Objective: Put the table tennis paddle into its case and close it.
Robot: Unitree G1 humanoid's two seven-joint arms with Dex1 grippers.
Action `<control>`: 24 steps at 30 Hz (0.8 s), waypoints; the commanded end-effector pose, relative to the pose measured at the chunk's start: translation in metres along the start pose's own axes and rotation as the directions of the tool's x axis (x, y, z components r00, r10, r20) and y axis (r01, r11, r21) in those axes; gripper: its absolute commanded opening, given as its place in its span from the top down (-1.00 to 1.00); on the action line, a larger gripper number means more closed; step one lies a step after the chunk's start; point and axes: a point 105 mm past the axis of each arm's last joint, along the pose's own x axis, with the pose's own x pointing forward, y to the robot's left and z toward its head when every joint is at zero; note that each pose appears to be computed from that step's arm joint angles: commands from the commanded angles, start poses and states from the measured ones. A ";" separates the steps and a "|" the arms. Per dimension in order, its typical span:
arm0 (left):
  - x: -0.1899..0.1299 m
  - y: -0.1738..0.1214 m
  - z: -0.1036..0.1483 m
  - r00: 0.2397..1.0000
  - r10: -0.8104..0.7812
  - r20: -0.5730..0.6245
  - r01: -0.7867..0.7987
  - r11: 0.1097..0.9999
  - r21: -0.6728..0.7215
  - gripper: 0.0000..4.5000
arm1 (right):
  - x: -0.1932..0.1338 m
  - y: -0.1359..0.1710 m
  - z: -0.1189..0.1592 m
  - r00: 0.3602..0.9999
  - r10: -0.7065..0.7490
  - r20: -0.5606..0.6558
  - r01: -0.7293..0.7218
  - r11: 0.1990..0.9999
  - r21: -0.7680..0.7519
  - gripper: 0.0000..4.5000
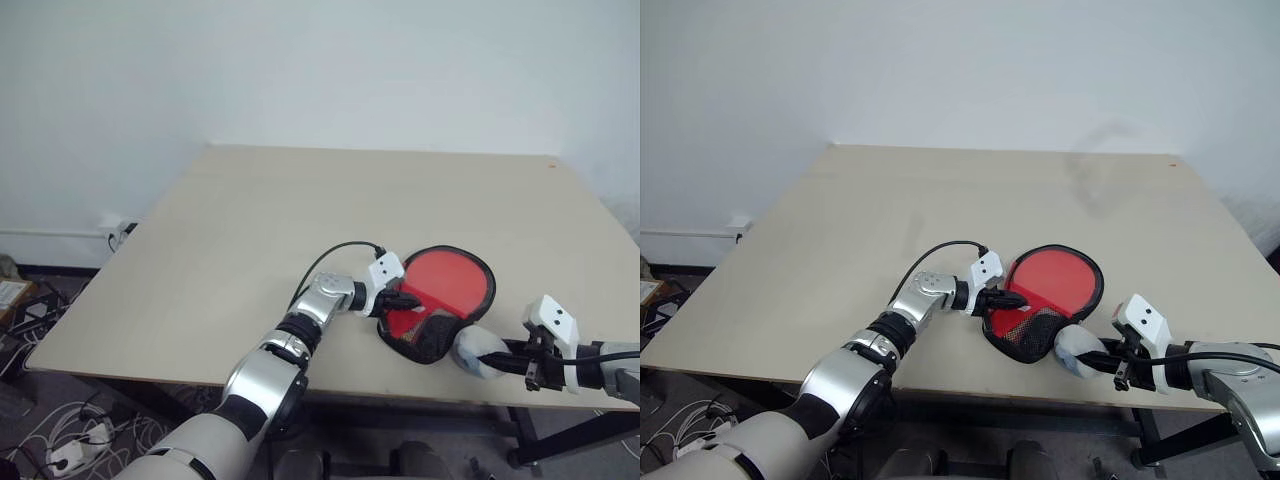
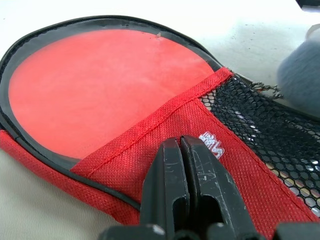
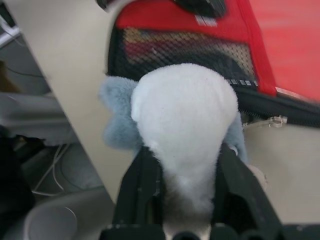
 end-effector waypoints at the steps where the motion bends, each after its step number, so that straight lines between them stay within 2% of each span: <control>1: 0.001 0.000 -0.002 1.000 -0.004 -0.027 0.004 1.000 0.016 1.00 | -0.002 0.013 0.017 0.996 0.070 0.053 -0.067 0.996 -0.065 0.85; 24: 0.002 -0.001 -0.003 0.999 0.002 -0.034 -0.002 1.000 0.024 1.00 | 0.005 0.067 0.017 0.938 0.341 0.055 -0.336 0.938 -0.081 0.90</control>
